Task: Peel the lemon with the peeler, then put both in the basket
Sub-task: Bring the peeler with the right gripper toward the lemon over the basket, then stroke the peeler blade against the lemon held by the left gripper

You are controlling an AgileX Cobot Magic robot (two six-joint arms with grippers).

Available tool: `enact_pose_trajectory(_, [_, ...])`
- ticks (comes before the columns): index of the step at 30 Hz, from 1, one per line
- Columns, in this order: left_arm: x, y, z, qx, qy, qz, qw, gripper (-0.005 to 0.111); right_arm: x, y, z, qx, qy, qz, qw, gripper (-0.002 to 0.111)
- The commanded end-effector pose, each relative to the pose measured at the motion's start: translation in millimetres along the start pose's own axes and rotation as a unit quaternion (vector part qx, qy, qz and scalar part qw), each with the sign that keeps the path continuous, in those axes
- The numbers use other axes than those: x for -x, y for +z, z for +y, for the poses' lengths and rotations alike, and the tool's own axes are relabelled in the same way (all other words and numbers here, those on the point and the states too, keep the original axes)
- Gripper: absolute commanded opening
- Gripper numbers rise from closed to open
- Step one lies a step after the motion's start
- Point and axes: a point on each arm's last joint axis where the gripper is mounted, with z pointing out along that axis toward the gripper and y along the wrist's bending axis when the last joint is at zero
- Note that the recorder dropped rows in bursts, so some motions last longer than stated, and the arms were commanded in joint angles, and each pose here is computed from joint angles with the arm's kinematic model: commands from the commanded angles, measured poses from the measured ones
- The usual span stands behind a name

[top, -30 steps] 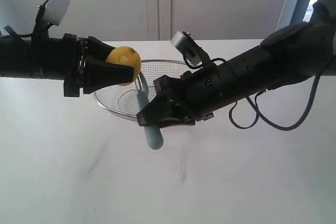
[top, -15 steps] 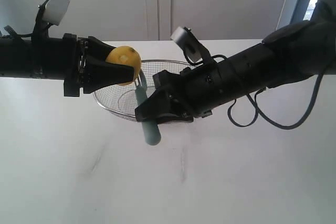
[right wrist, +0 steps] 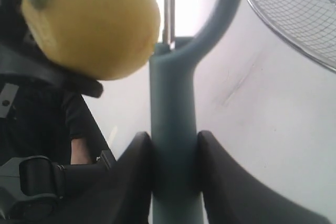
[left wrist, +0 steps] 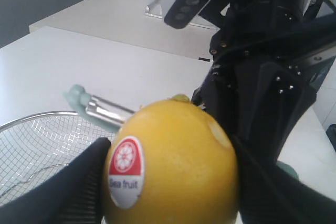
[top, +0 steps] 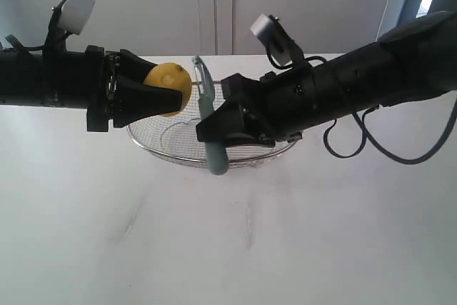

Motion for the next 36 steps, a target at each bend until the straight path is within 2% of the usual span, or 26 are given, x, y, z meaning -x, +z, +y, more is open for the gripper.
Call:
enact_pose_trajectory(1, [4, 1, -4.2, -0.013, 0.003, -0.017, 1.0, 0.0, 4, -13, 10, 0.007, -0.008, -0.022, 1.0, 0.0])
enact_pose_trajectory(9, [4, 1, -4.2, -0.013, 0.003, -0.017, 1.0, 0.0, 3, -16, 12, 0.003, -0.016, -0.022, 1.0, 0.0])
enact_pose_trajectory(16, [5, 1, -3.9, -0.011, 0.003, -0.02, 1.0, 0.0, 2, -4, -3, 0.001, 0.008, -0.008, 1.0, 0.0])
enact_pose_trajectory(21, [11, 1, -6.1, -0.023, 0.003, -0.052, 0.998, 0.0, 1, 2, -11, 0.002, 0.021, 0.002, 1.0, 0.0])
enact_pose_trajectory(28, [11, 1, -6.1, -0.023, 0.012, -0.054, 0.998, 0.0, -2, 12, -15, 0.029, 0.034, 0.02, 0.999, 0.0])
enact_pose_trajectory(36, [11, 1, -5.3, -0.018, 0.012, -0.051, 0.998, 0.0, -5, 17, -7, 0.054, 0.025, 0.032, 0.998, 0.0])
